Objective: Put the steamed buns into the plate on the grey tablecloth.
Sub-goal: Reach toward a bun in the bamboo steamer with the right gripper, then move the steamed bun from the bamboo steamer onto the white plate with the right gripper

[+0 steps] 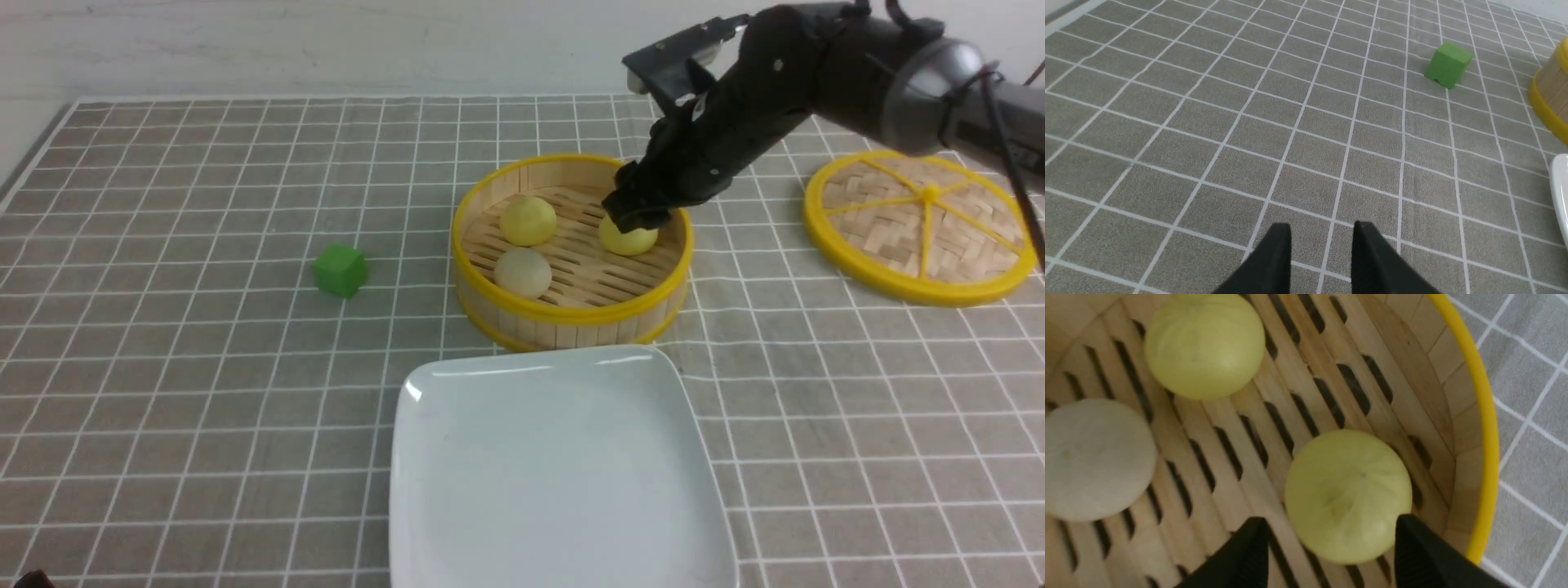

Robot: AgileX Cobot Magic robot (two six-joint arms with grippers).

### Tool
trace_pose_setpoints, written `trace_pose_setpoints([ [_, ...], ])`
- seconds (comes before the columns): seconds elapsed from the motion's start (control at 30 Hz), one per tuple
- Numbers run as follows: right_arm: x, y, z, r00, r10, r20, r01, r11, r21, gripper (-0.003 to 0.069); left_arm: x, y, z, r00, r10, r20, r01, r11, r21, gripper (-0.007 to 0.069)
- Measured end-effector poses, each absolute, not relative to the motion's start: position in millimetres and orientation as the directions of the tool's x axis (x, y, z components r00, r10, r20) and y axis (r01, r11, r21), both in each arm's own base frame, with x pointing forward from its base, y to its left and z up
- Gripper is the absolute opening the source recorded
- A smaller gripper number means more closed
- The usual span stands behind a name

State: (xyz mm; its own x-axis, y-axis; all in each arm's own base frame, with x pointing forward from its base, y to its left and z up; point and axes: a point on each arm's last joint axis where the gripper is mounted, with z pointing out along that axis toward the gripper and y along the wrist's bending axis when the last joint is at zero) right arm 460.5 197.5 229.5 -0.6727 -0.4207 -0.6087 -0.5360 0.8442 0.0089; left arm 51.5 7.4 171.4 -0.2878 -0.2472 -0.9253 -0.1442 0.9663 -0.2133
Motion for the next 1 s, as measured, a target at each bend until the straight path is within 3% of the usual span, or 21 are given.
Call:
trace_pose_setpoints([
  [0.27,476,201,200,-0.644,-0.421,-0.638,-0.526,0.85,-0.03,0.0419,52,7,171,-0.288,-0.246,-0.925,-0.144,0.966,-0.213,0.024],
  [0.4,477,201,197,-0.646,-0.422,-0.637,-0.526,0.85,-0.03,0.0365,52,7,171,-0.288,-0.246,-0.925,-0.144,0.966,-0.213,0.024],
  [0.53,476,201,198,-0.651,-0.421,-0.631,-0.526,0.85,-0.024,0.0109,52,7,171,-0.288,-0.246,-0.925,-0.144,0.966,-0.213,0.024],
  [0.6,474,201,203,-0.654,-0.423,-0.628,-0.529,0.849,-0.021,0.0026,52,7,171,-0.288,-0.246,-0.925,-0.144,0.966,-0.213,0.024],
  [0.73,459,197,232,-0.68,-0.437,-0.589,-0.543,0.84,0.005,0.0014,52,7,171,-0.288,-0.245,-0.926,-0.144,0.967,-0.211,0.024],
  [1.0,385,181,355,-0.705,-0.444,-0.553,-0.604,0.784,0.141,0.0014,52,8,171,-0.288,-0.243,-0.926,-0.144,0.967,-0.209,0.024],
])
